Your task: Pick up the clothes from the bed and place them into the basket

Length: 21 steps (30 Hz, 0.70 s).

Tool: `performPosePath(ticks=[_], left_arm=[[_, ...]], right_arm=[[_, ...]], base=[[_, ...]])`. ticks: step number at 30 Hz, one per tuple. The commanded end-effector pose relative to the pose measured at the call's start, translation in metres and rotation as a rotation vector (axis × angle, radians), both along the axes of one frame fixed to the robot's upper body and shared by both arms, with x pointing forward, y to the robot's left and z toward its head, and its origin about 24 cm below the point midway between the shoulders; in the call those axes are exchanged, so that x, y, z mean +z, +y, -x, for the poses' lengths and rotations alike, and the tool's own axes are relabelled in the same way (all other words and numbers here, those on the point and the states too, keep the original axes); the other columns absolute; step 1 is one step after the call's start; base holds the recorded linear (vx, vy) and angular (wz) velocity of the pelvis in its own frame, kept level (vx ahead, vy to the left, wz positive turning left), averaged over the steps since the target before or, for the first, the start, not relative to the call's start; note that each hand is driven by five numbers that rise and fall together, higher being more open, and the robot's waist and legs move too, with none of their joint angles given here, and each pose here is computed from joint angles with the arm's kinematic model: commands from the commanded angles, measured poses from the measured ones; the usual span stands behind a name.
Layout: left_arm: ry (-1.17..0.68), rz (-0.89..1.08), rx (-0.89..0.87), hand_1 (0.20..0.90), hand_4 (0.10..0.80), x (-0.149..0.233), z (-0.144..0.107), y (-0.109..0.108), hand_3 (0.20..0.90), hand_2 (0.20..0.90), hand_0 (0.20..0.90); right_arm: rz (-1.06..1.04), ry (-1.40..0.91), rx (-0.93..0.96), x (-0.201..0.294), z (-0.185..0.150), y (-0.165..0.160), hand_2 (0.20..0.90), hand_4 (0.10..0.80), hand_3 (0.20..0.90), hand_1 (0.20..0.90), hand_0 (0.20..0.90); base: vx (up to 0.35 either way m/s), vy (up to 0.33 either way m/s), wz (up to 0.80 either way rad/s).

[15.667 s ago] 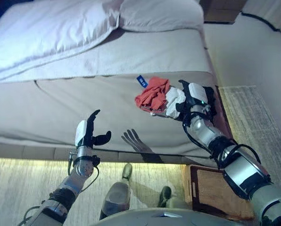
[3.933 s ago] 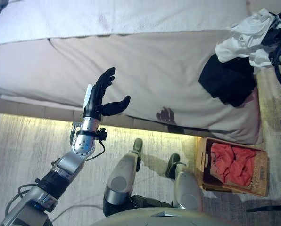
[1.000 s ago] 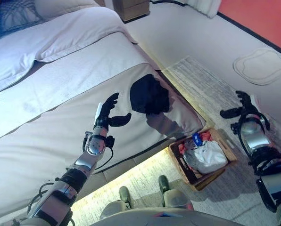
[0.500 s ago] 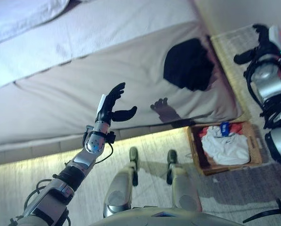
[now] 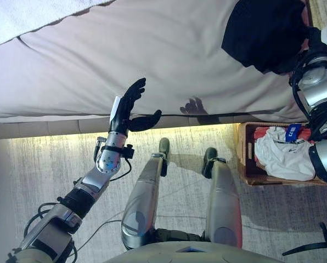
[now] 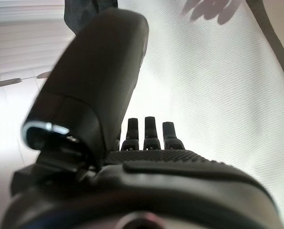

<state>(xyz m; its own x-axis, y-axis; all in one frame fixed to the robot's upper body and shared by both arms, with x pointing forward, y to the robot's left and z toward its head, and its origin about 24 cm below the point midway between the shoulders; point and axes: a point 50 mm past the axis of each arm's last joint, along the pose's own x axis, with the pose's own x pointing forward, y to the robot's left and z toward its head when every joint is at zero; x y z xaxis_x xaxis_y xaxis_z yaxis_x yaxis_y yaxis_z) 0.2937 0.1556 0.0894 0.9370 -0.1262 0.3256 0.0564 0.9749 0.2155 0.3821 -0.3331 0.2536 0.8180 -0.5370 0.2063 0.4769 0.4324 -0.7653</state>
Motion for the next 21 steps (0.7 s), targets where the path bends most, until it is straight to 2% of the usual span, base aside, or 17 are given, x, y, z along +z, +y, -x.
performPosePath(ticks=[1,6,15,21], left_arm=[[-0.217,0.150,-0.026,0.900,0.800,0.043,0.014,0.003,0.900,0.900,0.900],[-0.235,0.131,-0.028,0.900,0.800,0.046,0.023,0.008,0.900,0.900,0.900],[-0.239,0.106,-0.022,0.900,0.800,0.049,0.029,0.021,0.900,0.900,0.900],[-0.238,0.077,-0.005,0.900,0.800,0.046,0.035,0.033,0.900,0.900,0.900]], right_arm=[[0.044,-0.211,-0.005,0.074,0.008,0.003,0.900,0.800,0.900,0.900,0.900],[-0.030,-0.255,0.022,0.081,0.008,0.003,0.900,0.800,0.900,0.900,0.900],[-0.171,-0.457,0.243,0.116,0.011,0.023,0.900,0.800,0.900,0.900,0.900],[-0.228,-0.528,0.264,0.127,0.014,0.024,0.900,0.800,0.900,0.900,0.900]], base=[[0.080,-0.144,0.13],[0.012,-0.131,0.09],[-0.013,-0.083,0.11],[0.008,-0.089,0.12]])
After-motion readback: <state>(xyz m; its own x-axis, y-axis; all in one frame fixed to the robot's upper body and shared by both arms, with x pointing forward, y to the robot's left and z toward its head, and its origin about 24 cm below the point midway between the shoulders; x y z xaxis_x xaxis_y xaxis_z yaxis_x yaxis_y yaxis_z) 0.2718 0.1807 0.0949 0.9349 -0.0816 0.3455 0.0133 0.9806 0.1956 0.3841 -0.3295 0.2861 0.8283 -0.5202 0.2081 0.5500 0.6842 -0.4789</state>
